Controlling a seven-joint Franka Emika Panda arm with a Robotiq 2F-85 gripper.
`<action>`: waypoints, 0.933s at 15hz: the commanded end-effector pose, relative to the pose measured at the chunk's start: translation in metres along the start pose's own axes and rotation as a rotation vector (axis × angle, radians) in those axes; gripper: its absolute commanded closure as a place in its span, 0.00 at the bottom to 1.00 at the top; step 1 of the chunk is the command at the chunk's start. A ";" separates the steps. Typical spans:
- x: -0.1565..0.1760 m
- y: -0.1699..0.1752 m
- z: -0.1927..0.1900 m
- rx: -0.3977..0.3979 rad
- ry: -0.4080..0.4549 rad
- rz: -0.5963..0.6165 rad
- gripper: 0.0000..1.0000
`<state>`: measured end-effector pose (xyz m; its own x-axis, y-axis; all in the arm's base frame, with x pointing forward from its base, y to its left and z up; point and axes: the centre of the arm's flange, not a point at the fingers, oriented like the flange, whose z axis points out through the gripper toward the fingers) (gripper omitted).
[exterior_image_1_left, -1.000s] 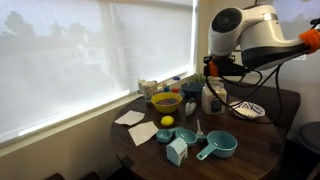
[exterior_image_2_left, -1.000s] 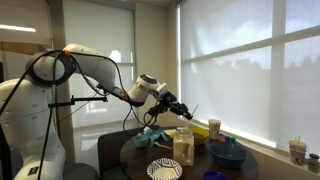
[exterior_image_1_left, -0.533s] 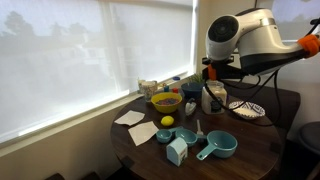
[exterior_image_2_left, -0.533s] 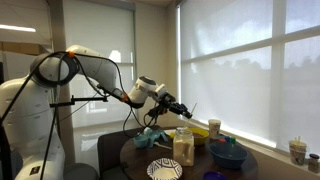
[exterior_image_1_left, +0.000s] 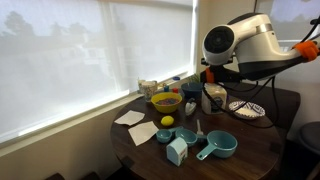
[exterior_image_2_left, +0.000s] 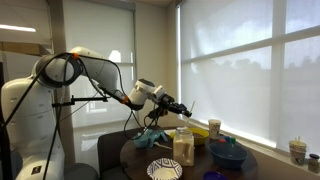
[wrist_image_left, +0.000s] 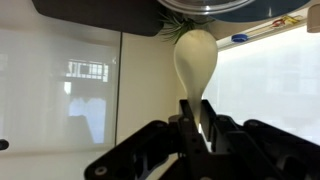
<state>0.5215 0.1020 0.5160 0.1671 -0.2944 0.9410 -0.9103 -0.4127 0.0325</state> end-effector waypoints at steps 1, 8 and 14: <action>-0.006 -0.005 -0.005 0.001 0.067 0.023 0.96; -0.006 -0.008 -0.010 0.017 0.126 0.012 0.96; -0.006 -0.006 -0.011 0.010 0.057 -0.005 0.96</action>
<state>0.5220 0.1104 0.5163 0.1392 -0.2151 0.9666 -0.9061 -0.4215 0.0367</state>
